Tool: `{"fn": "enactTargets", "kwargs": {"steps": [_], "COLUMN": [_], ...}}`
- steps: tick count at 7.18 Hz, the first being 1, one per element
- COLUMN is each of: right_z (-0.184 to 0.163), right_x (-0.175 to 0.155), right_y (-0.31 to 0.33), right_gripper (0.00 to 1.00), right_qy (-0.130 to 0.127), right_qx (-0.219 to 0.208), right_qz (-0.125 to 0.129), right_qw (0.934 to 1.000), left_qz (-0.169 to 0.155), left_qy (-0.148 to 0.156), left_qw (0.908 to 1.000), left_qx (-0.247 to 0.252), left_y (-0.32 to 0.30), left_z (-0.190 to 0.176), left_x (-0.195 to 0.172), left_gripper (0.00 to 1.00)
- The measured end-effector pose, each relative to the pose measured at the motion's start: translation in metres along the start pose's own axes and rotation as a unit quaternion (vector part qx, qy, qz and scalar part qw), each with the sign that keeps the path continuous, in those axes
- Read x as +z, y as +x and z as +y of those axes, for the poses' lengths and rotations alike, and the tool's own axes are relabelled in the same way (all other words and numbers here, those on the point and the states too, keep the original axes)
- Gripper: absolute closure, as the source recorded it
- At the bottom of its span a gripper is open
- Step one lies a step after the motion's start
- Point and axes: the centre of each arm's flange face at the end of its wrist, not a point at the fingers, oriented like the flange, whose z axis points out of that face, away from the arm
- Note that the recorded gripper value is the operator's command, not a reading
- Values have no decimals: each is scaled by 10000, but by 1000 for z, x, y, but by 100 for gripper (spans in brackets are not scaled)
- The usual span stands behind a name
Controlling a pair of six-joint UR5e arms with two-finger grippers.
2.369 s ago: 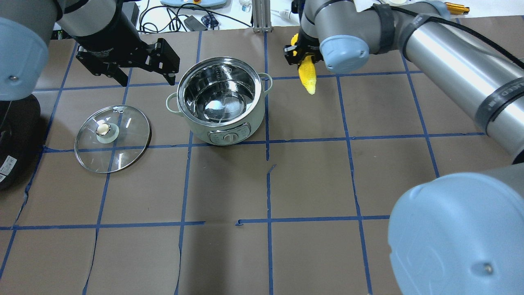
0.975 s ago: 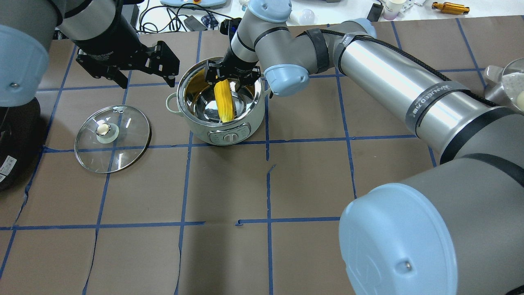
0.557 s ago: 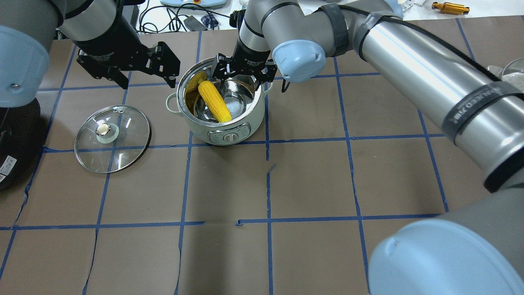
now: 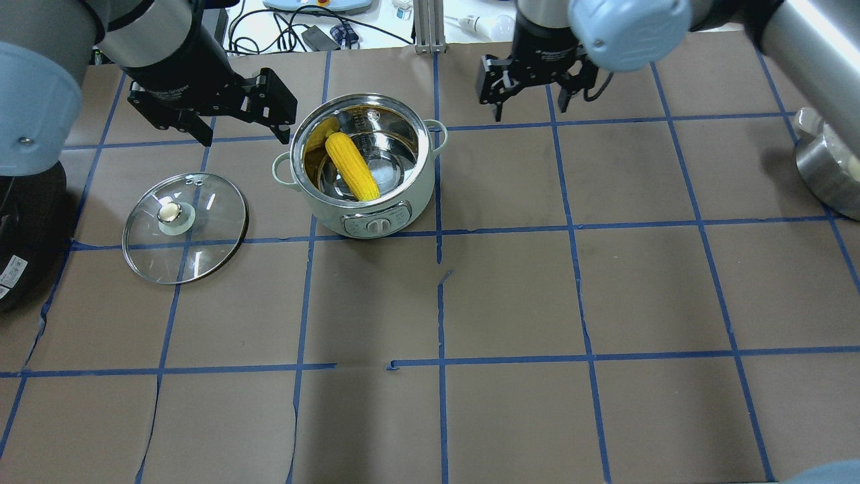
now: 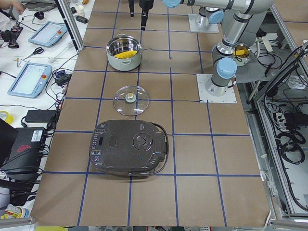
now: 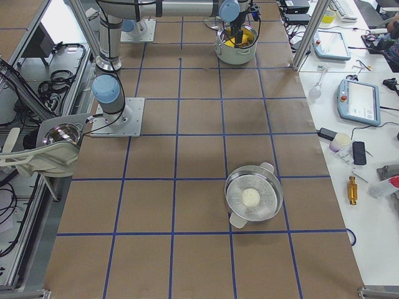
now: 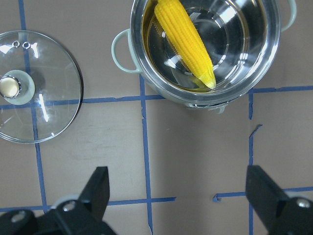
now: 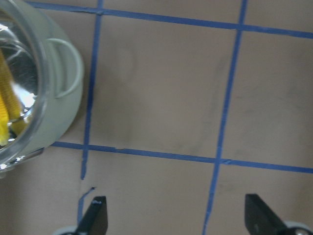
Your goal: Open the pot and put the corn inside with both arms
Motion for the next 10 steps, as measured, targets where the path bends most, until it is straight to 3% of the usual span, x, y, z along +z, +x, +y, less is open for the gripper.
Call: {"fn": "enactTargets", "kwargs": {"steps": [2,4,5,8,10], "right_z": [22,43,53,58,57], "right_x": [-38,-66,-76,-75,-73], "right_y": [67,86,87,69,55], "right_gripper": [0,0,0,0,0], "right_qy": [61,137,181,510,613], "right_qx": [381,518,535,466,351], "right_qz": [414,608,619,212,113], "right_qw": [9984,9967,9965,9974,9974], "left_qz": [-14,-17,-13,6,15], "left_qy": [-15,-38,-46,-49,-51], "left_qw": [10000,10000,10000,10000,10000], "left_qx": [0,-3,-8,-10,-8], "left_y": [-1,-1,-1,0,0], "left_z": [0,1,2,3,3], "left_x": [1,3,4,5,5], "left_gripper": [0,0,0,0,0]}}
